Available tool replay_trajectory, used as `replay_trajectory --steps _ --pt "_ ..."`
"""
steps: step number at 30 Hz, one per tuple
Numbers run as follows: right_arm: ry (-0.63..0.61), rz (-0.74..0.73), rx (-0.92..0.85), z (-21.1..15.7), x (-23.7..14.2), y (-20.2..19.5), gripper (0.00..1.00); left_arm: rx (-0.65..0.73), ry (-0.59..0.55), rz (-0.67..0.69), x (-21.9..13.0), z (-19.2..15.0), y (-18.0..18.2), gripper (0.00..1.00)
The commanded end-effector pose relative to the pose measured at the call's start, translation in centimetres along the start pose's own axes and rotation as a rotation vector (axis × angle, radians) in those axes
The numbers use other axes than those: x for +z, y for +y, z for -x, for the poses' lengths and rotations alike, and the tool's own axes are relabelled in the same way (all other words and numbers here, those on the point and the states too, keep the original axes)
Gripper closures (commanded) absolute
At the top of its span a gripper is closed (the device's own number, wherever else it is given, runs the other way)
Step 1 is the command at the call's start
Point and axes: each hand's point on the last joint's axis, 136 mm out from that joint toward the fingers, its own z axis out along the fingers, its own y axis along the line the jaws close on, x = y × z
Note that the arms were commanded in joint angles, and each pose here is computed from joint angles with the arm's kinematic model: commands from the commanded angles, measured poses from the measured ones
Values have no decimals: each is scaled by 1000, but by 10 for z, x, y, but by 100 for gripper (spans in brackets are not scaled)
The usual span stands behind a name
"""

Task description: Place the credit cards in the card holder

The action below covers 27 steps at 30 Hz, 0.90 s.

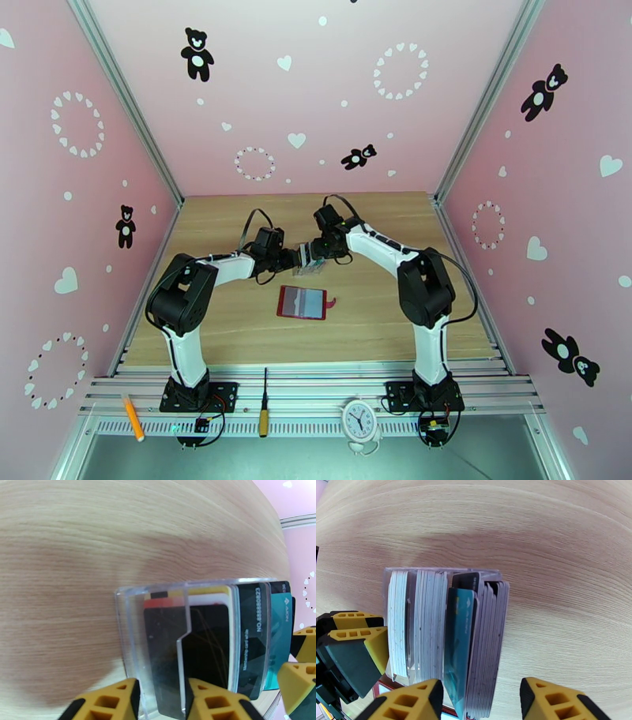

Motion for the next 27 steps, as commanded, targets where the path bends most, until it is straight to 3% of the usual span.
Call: replay_trajectory --steps 1,27 --pt "17 -2 -1 0 6 0 43 -13 45 82 6 -13 23 62" --pt "11 -96 -36 4 1 -15 43 -19 47 82 6 -14 24 62"
